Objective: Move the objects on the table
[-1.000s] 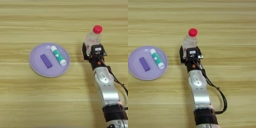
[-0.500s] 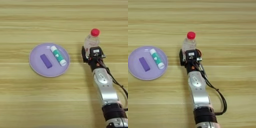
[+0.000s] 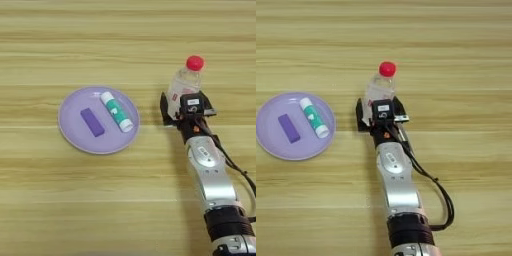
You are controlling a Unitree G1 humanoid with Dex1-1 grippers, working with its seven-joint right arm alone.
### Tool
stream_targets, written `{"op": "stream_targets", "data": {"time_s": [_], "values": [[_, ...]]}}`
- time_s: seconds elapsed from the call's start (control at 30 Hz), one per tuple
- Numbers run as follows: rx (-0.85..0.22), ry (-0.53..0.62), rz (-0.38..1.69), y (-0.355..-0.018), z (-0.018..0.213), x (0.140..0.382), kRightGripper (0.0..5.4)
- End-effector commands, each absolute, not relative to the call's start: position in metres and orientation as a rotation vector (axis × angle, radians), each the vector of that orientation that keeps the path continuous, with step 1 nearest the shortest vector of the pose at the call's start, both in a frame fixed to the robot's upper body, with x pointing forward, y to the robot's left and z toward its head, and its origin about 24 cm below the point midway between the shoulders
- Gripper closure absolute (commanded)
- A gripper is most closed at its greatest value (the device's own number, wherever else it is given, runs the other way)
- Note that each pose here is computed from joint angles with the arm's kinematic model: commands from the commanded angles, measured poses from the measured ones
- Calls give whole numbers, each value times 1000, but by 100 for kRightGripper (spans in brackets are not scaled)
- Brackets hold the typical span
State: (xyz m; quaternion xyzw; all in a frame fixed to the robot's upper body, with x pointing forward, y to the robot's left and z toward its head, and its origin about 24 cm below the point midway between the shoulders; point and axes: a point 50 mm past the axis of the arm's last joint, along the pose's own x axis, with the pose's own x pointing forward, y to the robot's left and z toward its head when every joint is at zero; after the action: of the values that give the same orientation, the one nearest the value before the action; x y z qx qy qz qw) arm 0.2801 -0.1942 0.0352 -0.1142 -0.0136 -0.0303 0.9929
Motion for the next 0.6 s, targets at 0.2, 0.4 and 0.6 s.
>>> {"op": "stream_targets", "data": {"time_s": [0.2, 0.4, 0.6], "values": [[-241, -154, -58, -194, 67, 293, 4], [-241, -156, -59, -194, 67, 293, 4], [-232, -158, -68, -196, 68, 290, 4]]}}
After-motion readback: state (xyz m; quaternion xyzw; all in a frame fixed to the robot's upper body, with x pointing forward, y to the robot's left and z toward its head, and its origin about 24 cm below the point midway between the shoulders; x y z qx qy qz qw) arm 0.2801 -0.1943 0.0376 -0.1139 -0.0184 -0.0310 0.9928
